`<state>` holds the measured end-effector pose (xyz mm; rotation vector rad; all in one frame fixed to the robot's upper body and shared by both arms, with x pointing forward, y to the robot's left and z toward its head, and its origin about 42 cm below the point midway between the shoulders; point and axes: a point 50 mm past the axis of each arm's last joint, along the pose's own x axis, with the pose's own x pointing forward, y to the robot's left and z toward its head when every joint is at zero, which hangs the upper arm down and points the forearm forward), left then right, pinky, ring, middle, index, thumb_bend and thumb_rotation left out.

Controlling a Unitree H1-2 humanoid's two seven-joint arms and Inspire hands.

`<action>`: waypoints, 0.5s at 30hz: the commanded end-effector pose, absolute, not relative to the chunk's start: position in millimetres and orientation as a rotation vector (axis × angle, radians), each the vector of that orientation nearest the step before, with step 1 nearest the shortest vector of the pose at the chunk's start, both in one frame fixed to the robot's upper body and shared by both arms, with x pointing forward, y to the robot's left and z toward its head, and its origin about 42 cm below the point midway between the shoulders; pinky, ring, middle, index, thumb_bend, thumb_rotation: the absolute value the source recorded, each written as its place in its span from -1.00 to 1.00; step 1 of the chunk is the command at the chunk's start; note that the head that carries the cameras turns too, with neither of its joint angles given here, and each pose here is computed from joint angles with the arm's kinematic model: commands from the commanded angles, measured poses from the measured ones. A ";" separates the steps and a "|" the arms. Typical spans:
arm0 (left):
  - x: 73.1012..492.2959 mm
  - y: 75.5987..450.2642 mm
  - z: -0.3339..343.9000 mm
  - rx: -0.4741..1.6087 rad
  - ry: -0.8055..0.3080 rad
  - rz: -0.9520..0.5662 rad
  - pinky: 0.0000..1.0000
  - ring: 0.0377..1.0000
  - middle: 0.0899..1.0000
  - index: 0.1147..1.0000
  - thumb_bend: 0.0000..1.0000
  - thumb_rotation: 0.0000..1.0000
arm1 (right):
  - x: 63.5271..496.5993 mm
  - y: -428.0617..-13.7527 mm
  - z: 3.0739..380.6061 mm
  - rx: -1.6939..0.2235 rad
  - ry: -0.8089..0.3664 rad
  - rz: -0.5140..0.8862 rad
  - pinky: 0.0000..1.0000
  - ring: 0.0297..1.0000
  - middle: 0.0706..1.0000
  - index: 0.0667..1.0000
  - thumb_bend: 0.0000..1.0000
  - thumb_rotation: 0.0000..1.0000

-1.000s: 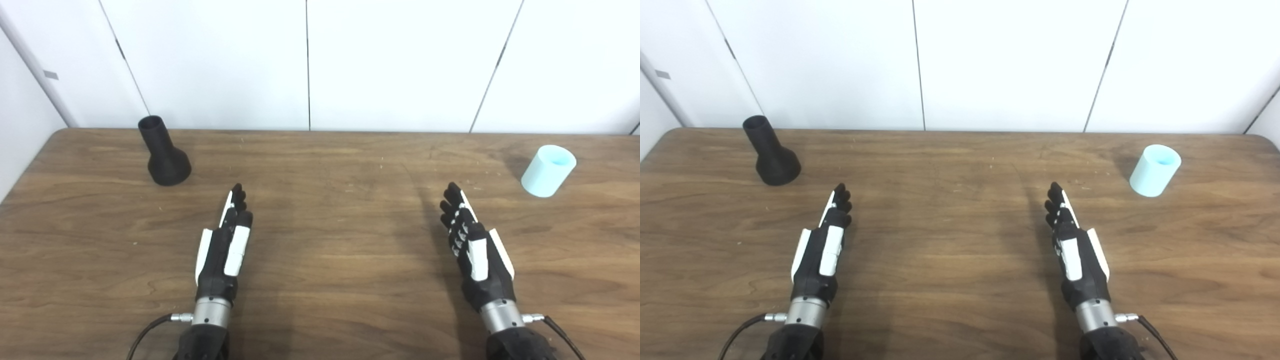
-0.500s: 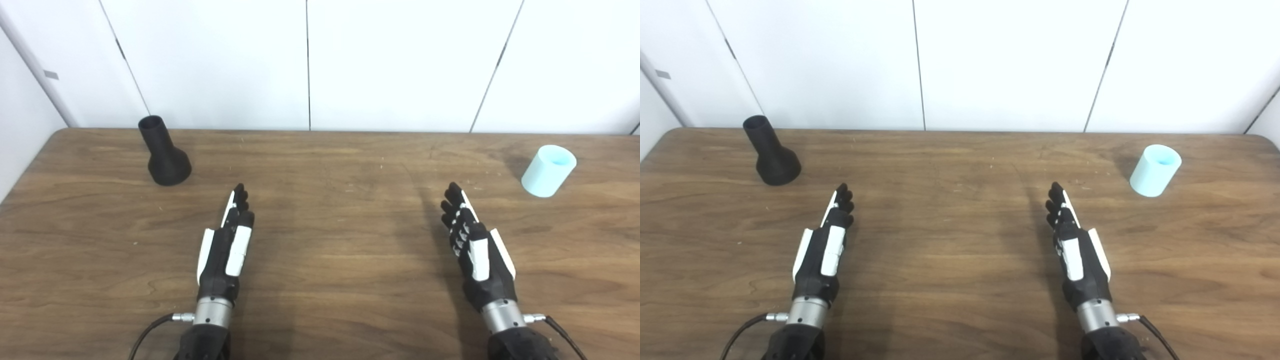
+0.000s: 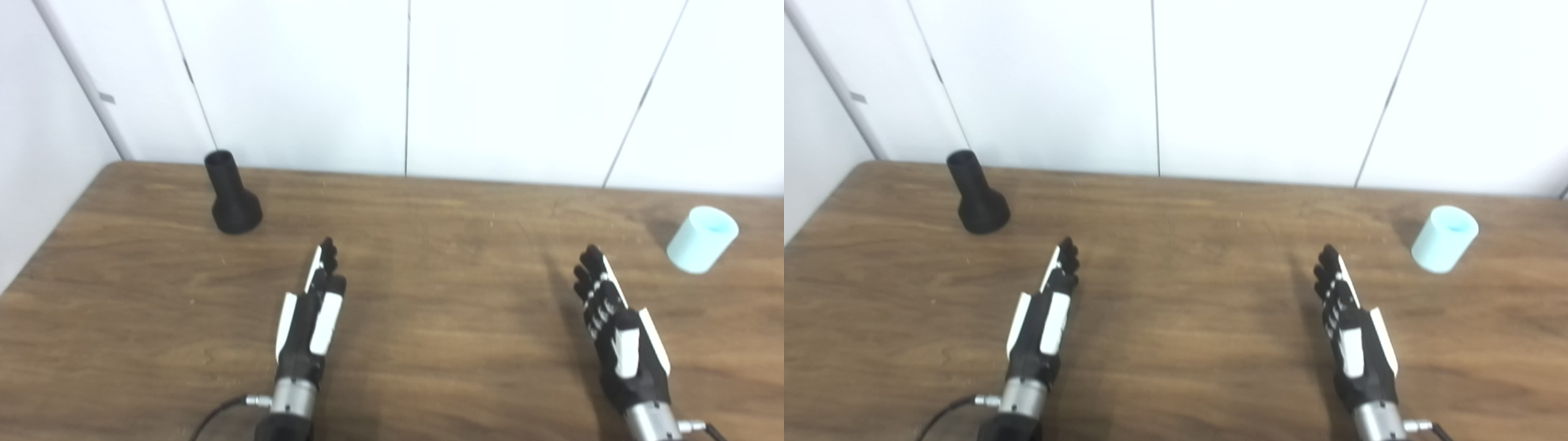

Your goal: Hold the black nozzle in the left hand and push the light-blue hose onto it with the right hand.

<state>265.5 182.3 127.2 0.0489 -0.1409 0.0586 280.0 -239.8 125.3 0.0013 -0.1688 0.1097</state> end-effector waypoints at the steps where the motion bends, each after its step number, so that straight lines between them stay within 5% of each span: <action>1: 262.9 178.1 118.3 0.045 -0.149 0.063 1.00 1.00 1.00 1.00 0.74 1.00 | 274.1 -246.1 110.3 0.004 -0.152 0.105 1.00 1.00 1.00 1.00 0.40 1.00; 10: 260.8 195.7 125.0 0.088 -0.212 0.101 1.00 1.00 1.00 1.00 0.82 0.99 | 269.3 -236.9 102.3 0.002 -0.151 0.105 1.00 1.00 1.00 1.00 0.39 1.00; 15: 267.4 222.2 147.2 0.291 -0.397 0.226 1.00 0.95 0.96 1.00 0.82 0.96 | 267.8 -230.6 100.9 0.003 -0.149 0.101 1.00 1.00 1.00 1.00 0.40 1.00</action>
